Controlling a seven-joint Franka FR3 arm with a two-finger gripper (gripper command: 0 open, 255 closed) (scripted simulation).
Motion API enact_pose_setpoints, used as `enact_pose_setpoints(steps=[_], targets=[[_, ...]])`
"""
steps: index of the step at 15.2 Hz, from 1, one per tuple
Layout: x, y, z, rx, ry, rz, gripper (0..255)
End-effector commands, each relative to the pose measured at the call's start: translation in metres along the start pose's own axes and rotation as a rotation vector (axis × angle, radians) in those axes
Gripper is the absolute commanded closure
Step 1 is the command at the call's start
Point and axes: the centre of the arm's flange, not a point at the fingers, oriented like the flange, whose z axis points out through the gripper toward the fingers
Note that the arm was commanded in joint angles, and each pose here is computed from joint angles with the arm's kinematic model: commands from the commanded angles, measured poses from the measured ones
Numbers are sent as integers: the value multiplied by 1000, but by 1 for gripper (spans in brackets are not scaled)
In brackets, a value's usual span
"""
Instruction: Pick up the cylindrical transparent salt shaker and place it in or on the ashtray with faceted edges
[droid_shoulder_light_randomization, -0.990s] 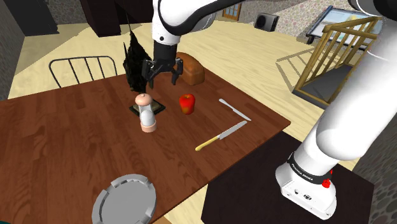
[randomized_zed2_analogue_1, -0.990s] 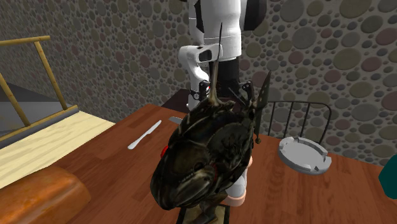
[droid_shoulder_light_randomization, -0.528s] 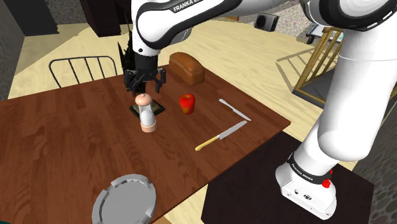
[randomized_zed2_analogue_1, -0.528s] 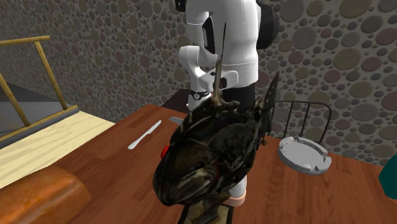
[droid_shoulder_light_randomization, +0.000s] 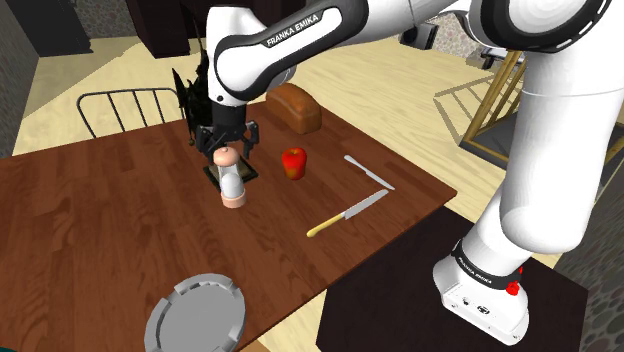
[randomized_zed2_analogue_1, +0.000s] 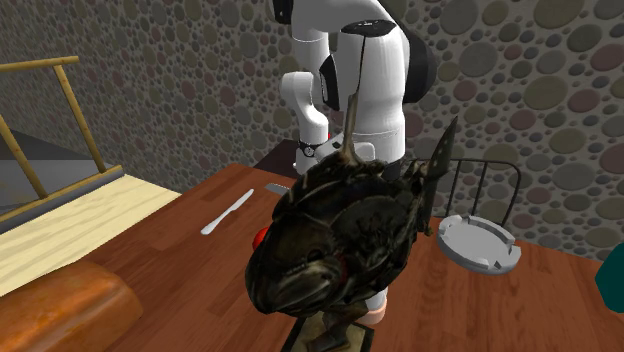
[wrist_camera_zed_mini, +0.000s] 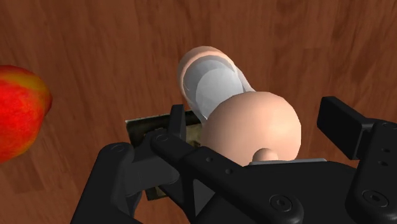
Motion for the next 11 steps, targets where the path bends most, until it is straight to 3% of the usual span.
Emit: enact_pose_setpoints(steps=[1,6,7,11], targets=[[0,0,2,0,0,0,0],[0,0,2,0,0,0,0],[0,0,2,0,0,0,255],[0,0,2,0,0,0,255]])
